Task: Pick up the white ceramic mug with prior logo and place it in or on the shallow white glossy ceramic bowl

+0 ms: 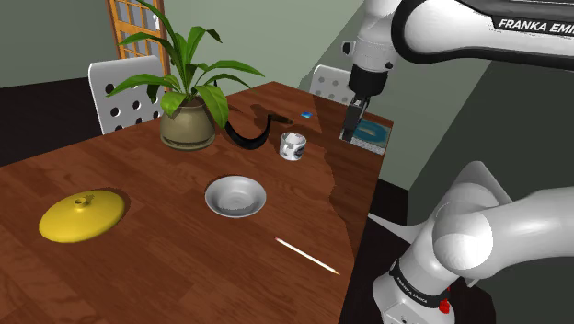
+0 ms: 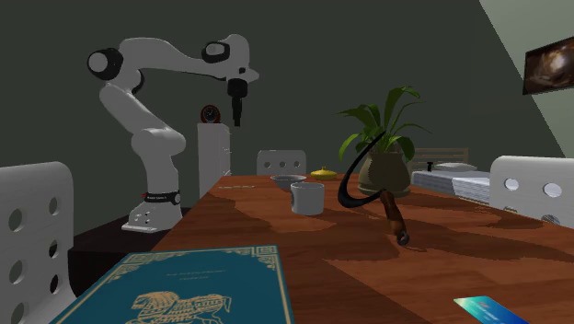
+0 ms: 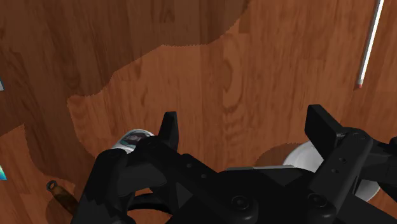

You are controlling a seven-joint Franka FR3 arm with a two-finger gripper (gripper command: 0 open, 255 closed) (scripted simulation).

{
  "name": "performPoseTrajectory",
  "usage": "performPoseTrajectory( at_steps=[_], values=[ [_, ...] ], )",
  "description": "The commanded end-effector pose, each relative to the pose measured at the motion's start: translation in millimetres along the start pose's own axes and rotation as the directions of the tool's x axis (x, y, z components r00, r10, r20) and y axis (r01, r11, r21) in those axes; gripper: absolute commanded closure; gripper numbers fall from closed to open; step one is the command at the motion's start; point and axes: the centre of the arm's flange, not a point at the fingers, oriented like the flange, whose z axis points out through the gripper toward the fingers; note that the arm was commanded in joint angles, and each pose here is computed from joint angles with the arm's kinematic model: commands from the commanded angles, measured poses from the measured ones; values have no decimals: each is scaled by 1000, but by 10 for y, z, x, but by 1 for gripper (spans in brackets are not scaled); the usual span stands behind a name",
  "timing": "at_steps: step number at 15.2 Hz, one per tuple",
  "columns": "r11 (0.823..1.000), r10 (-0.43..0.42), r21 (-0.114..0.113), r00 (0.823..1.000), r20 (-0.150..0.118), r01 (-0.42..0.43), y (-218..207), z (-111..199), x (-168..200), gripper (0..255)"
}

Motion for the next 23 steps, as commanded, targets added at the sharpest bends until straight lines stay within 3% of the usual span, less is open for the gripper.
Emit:
performPoseTrajectory(
  at_steps=[1,23],
  values=[
    [1000,0,0,1000,0,0,0,0,0,0],
    [987,22,162,1000,15,-24,2023,1623,1664,0]
  ],
)
